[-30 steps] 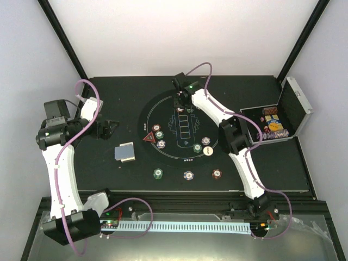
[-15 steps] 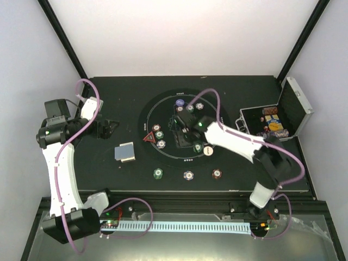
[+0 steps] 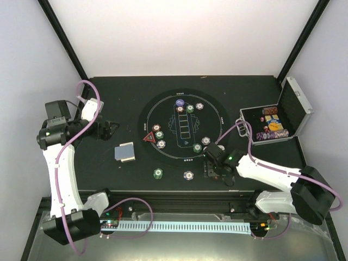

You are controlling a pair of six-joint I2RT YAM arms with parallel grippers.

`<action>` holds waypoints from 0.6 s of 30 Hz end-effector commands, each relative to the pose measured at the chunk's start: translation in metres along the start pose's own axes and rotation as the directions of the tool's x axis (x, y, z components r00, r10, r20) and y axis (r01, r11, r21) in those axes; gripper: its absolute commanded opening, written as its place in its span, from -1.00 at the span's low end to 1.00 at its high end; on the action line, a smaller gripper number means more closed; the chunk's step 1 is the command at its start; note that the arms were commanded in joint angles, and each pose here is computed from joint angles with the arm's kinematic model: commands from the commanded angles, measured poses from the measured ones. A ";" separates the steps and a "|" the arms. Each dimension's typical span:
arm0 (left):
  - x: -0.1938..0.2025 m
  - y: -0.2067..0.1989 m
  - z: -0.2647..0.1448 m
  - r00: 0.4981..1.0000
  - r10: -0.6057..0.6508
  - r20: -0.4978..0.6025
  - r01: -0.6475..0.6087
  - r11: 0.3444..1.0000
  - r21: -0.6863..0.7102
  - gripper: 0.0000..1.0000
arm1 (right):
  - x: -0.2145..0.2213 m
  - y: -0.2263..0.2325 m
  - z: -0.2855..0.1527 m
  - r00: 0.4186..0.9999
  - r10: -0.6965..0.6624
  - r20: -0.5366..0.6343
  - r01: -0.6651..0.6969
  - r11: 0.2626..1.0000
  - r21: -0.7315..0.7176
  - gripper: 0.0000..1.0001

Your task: Distribute texas hold em gaming equipment

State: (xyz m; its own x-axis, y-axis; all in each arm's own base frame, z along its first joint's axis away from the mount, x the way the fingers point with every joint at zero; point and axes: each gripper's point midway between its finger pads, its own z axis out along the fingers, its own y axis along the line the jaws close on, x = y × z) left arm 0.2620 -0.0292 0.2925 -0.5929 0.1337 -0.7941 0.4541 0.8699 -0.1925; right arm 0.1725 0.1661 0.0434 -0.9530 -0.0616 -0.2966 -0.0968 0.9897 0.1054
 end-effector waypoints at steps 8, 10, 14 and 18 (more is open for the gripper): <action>-0.007 -0.008 -0.009 1.000 0.009 0.026 -0.010 1.000 0.005 0.98 | 0.014 -0.015 0.031 0.999 0.042 -0.033 -0.039 0.995 0.087 0.44; -0.007 -0.008 -0.010 1.000 0.010 0.026 -0.010 1.000 0.002 0.98 | 0.014 -0.015 0.032 0.999 0.042 -0.034 -0.039 0.995 0.088 0.37; -0.009 -0.008 -0.011 1.000 0.012 0.029 -0.012 1.000 0.002 0.98 | 0.015 -0.017 0.034 0.998 0.039 -0.041 -0.034 0.994 0.100 0.25; -0.011 -0.008 -0.011 0.999 0.013 0.032 -0.013 1.000 0.002 0.98 | 0.018 -0.020 0.031 0.998 0.041 -0.047 -0.035 0.993 0.111 0.20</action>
State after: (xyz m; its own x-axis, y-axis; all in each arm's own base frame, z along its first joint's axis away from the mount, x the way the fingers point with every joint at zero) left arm 0.2604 -0.0297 0.2942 -0.5890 0.1348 -0.7968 0.4549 0.8703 -0.1890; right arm 0.1684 0.1484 0.0110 -0.9660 -0.0416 -0.2550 -0.0440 0.9990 0.0039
